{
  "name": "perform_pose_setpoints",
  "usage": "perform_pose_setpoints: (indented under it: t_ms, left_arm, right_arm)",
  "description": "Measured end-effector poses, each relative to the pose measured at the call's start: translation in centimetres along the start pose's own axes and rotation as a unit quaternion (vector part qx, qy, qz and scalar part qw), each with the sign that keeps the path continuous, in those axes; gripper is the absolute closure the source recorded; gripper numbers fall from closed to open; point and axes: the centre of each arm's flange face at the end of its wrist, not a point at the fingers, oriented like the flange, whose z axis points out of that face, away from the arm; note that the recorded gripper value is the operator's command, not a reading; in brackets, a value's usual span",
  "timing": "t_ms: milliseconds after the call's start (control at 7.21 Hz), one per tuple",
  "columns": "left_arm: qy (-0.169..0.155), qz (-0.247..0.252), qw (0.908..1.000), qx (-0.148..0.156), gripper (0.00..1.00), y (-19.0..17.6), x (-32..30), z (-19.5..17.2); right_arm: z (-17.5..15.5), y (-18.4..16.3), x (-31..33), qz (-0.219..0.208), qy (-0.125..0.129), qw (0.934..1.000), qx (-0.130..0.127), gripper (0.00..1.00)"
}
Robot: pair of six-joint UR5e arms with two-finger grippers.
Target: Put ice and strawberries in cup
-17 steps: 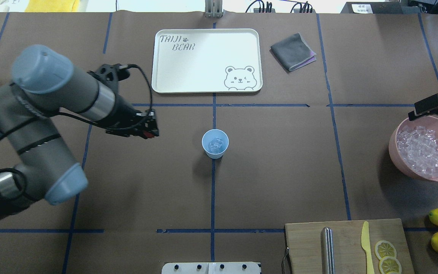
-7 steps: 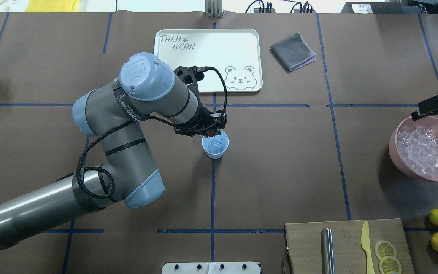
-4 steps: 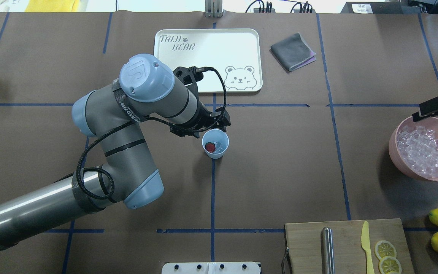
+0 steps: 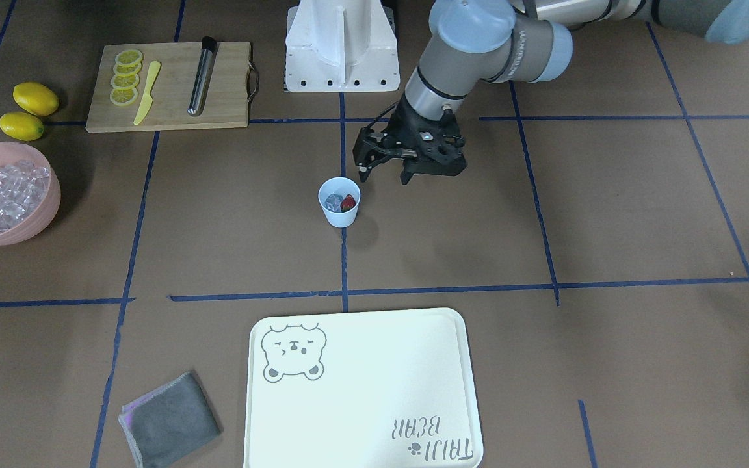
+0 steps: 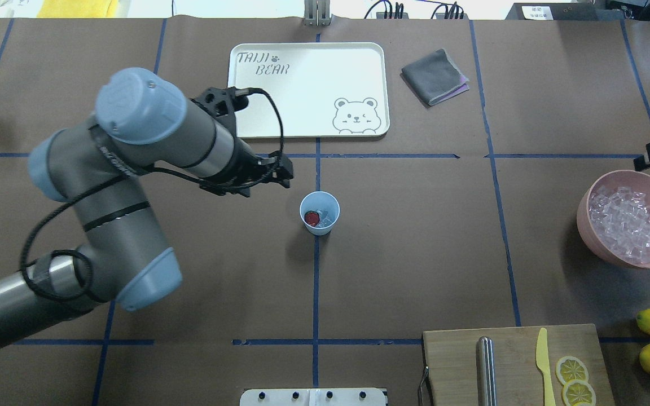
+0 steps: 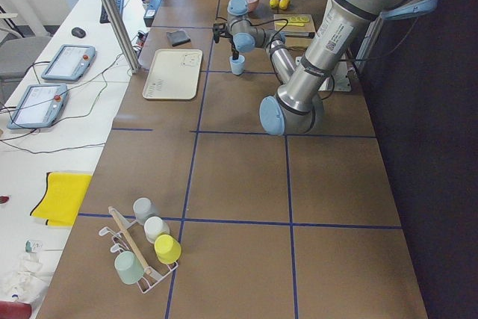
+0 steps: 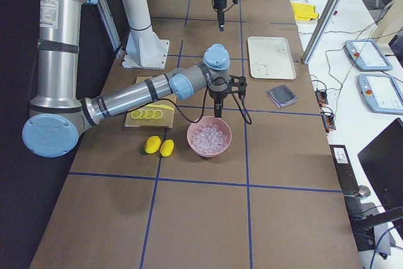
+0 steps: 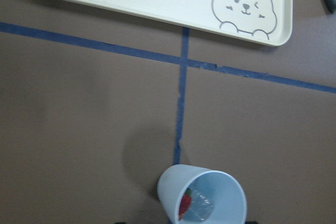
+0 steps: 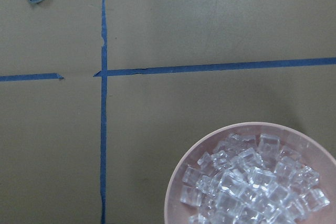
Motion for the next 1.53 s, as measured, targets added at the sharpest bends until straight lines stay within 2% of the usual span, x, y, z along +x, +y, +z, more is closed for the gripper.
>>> perform_pose_setpoints:
  t_ms: [139, 278, 416, 555, 694, 972, 1110, 1388, 1527]
  left_arm:
    - [-0.025, 0.044, 0.9987, -0.001, 0.19, -0.1, -4.3, -2.7]
    - [-0.064, 0.097, 0.9931, -0.007, 0.19, -0.1, -10.1, -5.7]
    - [-0.105, 0.147, 0.9834, -0.016, 0.19, -0.5, -16.4, -8.9]
    - [-0.136, 0.189, 0.9720, -0.030, 0.19, -1.5, -23.1, -12.5]
    - [-0.153, 0.224, 0.9615, -0.047, 0.19, -2.7, -30.6, -16.6]
    - [-0.172, 0.273, 0.9439, -0.073, 0.19, -4.6, -45.2, -24.5]
    - [-0.174, 0.272, 0.9425, -0.088, 0.19, -5.0, -50.9, -27.1]
    - [-0.151, 0.222, 0.9550, -0.127, 0.17, -4.2, -55.8, -28.3]
    - [-0.136, 0.197, 0.9608, -0.140, 0.00, -3.8, -56.8, -28.0]
  right_arm:
    - [-1.2, -0.8, 4.1, -0.025, 0.019, 0.9995, 0.003, 0.00]
    - [-2.6, -1.6, 8.9, -0.057, 0.042, 0.9975, -0.002, 0.00]
    - [-3.7, -2.1, 12.9, -0.084, 0.058, 0.9948, -0.011, 0.00]
    - [-4.2, -2.4, 15.7, -0.099, 0.065, 0.9928, -0.021, 0.00]
    - [-4.1, -2.4, 17.6, -0.105, 0.067, 0.9917, -0.031, 0.00]
    - [-3.9, -1.9, 20.1, -0.113, 0.064, 0.9907, -0.040, 0.00]
    - [-4.3, -1.8, 20.6, -0.112, 0.064, 0.9909, -0.037, 0.00]
    - [-4.7, -1.8, 20.9, -0.112, 0.066, 0.9910, -0.033, 0.00]
    - [-4.7, -1.5, 21.3, -0.108, 0.065, 0.9915, -0.033, 0.00]
